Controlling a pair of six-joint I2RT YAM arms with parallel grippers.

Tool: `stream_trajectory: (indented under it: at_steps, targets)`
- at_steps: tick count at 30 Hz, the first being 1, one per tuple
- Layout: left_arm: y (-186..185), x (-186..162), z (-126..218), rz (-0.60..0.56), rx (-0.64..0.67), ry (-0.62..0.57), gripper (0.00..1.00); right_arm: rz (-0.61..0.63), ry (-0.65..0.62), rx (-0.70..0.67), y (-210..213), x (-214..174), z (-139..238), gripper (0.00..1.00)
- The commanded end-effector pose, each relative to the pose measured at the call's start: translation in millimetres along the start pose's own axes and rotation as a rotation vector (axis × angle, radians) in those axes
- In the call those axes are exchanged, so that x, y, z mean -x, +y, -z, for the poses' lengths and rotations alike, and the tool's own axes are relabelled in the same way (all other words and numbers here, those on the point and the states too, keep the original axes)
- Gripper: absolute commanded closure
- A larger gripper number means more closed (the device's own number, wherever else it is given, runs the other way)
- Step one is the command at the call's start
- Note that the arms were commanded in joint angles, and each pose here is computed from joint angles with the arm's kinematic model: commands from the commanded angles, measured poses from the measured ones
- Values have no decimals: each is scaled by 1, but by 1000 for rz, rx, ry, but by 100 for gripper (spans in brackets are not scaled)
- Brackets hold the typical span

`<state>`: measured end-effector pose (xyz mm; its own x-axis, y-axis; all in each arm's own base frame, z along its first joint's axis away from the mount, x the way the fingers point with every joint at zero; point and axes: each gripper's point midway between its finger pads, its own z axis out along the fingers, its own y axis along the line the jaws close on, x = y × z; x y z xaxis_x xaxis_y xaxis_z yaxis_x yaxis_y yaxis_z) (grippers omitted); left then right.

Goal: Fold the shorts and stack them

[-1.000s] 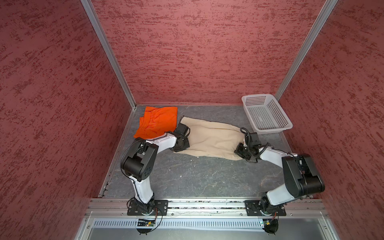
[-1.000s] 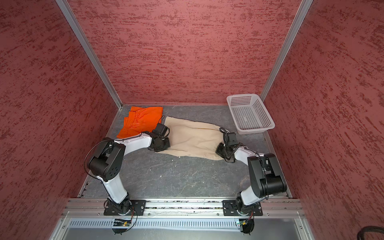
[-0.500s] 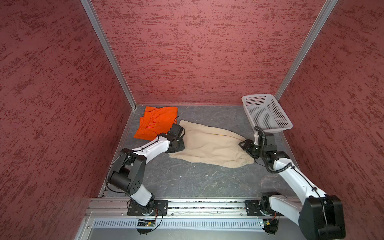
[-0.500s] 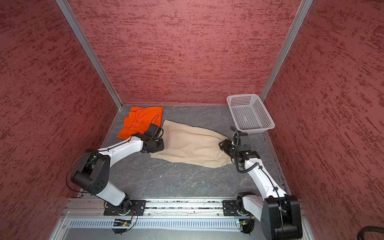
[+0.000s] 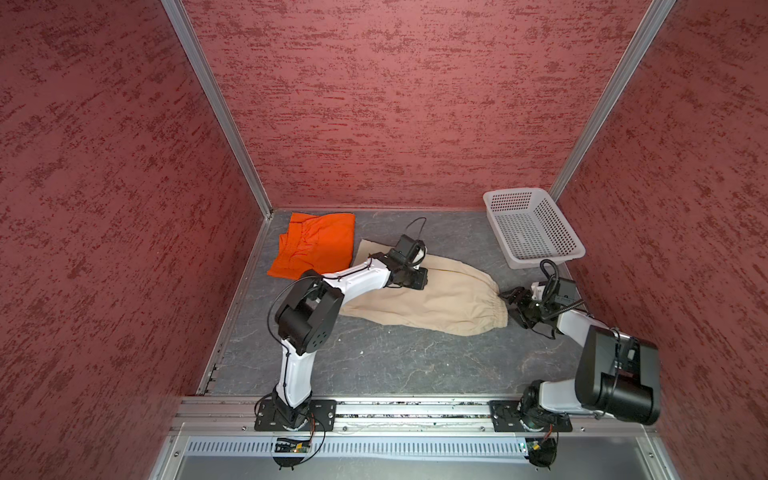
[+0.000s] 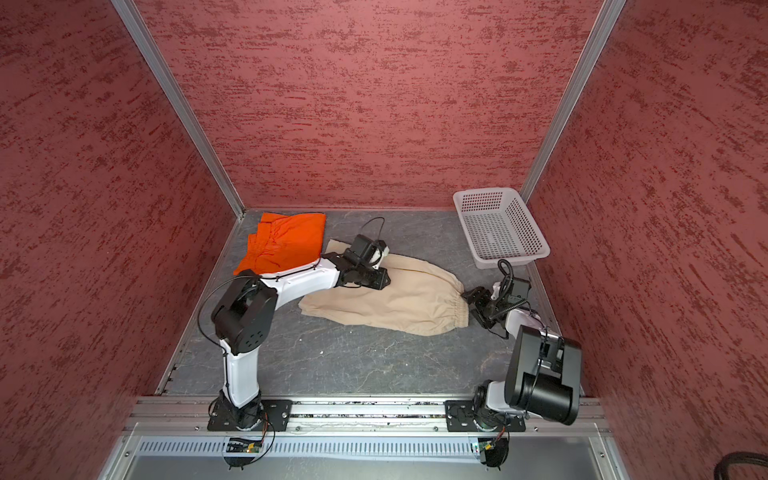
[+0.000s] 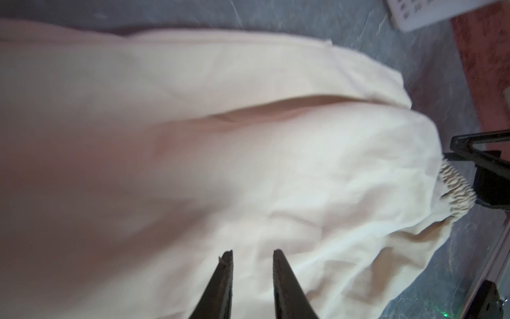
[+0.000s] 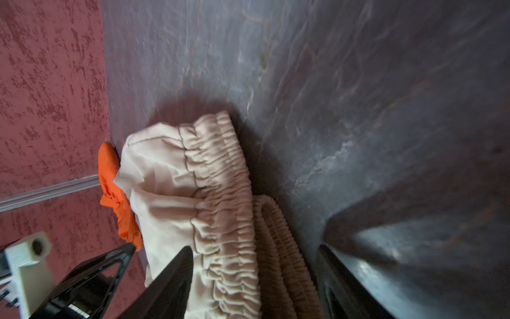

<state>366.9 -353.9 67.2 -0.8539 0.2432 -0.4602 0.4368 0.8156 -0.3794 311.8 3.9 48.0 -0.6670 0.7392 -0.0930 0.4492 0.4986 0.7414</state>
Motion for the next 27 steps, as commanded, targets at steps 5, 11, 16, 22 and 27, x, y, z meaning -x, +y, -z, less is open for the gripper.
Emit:
stream_trajectory:
  at_steps: [5, 11, 16, 22, 27]
  targets:
    - [0, 5, -10, -35, -19, 17, 75, 84, 50, 200, 37, -13, -8, 56]
    - [-26, 33, 6, -117, -113, -59, 71, 191, 64, 232, 67, -35, -5, 82]
    - [-72, 51, 21, -217, -288, -105, 53, 227, 40, 238, 88, -47, 10, 86]
    - [-115, 26, 18, -443, -395, -96, 38, 221, 54, 247, 97, -60, 15, 84]
    - [-128, 6, 12, -578, -393, -90, 31, 111, 114, 142, 67, -78, 10, 85]
